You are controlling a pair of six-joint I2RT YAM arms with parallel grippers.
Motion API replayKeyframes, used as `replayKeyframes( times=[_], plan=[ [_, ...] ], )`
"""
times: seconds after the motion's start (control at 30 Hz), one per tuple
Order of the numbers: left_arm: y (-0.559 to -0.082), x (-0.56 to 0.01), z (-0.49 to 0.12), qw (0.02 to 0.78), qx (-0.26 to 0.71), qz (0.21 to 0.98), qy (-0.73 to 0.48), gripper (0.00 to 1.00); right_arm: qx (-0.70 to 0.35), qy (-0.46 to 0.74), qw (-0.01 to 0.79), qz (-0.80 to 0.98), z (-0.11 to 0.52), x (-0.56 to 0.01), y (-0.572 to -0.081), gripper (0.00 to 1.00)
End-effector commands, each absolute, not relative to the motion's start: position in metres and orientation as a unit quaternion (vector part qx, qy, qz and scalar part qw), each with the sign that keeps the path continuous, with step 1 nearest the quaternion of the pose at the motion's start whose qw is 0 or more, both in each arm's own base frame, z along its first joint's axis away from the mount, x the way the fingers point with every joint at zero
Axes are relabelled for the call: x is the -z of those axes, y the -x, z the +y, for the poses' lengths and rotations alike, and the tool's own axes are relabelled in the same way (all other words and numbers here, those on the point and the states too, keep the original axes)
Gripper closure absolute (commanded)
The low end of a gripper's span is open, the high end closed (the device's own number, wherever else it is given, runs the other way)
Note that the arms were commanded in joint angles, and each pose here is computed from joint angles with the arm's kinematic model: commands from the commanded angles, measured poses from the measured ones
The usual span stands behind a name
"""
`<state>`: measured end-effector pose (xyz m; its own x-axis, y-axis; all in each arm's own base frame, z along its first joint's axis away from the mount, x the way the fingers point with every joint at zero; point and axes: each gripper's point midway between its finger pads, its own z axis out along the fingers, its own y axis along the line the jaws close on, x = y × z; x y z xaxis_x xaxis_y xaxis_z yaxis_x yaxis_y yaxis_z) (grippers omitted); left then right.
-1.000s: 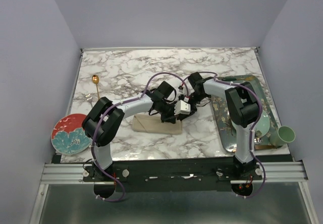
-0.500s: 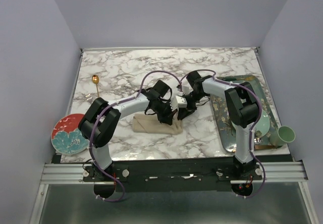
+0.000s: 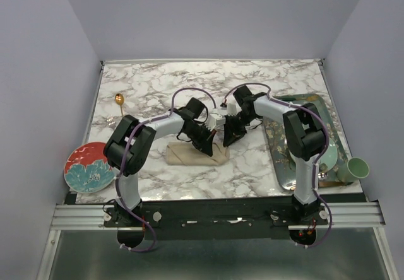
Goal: Fold the napkin into a case and place the utensils inside
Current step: Stuff the top corner of the smaller-rectangle-folded napkin into the folded napkin.
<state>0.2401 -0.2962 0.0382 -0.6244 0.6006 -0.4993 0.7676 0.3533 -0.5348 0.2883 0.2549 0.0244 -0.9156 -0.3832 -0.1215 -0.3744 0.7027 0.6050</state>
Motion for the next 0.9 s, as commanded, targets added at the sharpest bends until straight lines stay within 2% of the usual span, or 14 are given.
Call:
replayKeyframes(
  times=[0.0,0.13,0.23,0.53,0.6,0.87],
  plan=[
    [-0.239,-0.031,-0.303,0.076,0.403,0.83,-0.378,1.0,0.309,-0.244,-0.082,-0.915,0.252,-0.048,-0.31,0.71],
    [-0.243,-0.027,-0.305,0.067,0.414,0.836,-0.354,1.0,0.321,-0.248,-0.113,-0.907,0.255,-0.064,-0.305,0.81],
    [-0.245,-0.024,-0.304,0.061,0.417,0.84,-0.342,1.0,0.327,-0.256,-0.139,-0.899,0.259,-0.072,-0.301,0.83],
    [-0.248,-0.015,-0.297,0.037,0.43,0.85,-0.302,1.0,0.282,-0.31,-0.191,-0.888,0.271,-0.058,-0.293,0.82],
    [-0.249,-0.014,-0.295,0.033,0.433,0.852,-0.293,1.0,0.269,-0.337,-0.224,-0.874,0.275,-0.06,-0.295,0.82],
    [-0.253,-0.004,-0.289,0.018,0.437,0.858,-0.269,1.0,0.237,-0.361,-0.258,-0.864,0.277,-0.048,-0.292,0.77]
  ],
)
